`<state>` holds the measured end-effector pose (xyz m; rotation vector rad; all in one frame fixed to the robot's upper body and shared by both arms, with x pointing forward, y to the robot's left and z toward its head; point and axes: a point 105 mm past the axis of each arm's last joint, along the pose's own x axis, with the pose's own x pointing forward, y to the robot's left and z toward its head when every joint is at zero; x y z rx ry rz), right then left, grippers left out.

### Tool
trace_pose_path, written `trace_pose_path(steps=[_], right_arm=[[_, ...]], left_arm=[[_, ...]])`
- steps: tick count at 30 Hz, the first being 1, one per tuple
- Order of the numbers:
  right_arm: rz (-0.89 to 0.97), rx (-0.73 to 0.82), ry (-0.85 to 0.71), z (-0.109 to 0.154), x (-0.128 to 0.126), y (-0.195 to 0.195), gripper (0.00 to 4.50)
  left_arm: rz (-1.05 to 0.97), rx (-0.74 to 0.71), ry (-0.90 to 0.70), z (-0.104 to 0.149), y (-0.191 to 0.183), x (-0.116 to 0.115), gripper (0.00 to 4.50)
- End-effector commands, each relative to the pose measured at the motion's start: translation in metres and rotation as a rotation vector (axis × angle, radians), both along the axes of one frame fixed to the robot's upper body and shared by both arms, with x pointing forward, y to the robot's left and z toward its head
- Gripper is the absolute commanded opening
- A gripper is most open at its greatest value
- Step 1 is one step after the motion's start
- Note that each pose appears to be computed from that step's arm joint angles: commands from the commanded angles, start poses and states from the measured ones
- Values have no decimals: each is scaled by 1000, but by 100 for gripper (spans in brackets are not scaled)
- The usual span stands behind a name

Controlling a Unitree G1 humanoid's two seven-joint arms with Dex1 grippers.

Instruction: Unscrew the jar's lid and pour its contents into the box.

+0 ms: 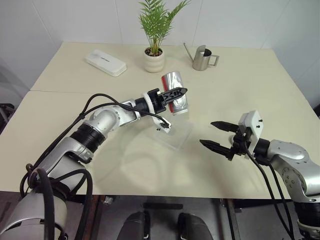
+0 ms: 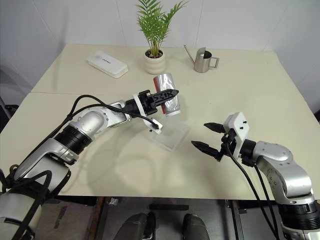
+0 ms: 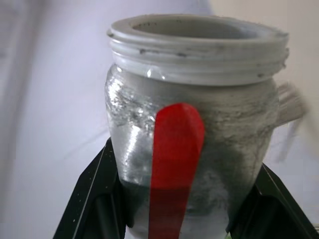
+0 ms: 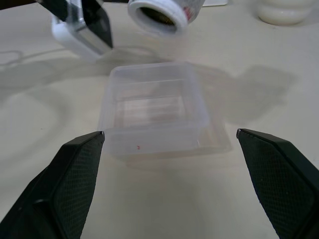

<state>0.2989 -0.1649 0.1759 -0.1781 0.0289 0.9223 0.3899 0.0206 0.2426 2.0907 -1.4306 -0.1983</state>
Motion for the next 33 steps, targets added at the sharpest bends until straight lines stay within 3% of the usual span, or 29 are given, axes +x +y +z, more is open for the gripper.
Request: trace_pose_path(steps=[1, 9, 15, 17, 21, 25, 30, 33], right_arm=[[-6, 21, -56, 12, -3, -1, 447], [-11, 39, -50, 11, -3, -3, 447], [-2, 48, -48, 11, -1, 1, 447], [1, 48, -48, 11, -1, 2, 447], [7, 51, -47, 11, -2, 3, 447], [25, 45, -39, 10, -2, 4, 447], [64, 89, -89, 23, 1, 8, 447], [84, 108, -104, 27, 1, 10, 447]], left_arm=[[-33, -10, -118, 10, -3, -3, 197], [-77, 49, -109, -6, 5, -10, 197], [-54, 22, -36, 0, 11, -7, 197], [-26, -53, 47, 10, 19, -3, 197], [23, -285, 305, 28, 42, 6, 197], [67, -593, 812, 18, 66, 20, 197], [204, -1189, 1333, -3, 129, 51, 197], [192, -1513, 1473, -14, 168, 55, 197]])
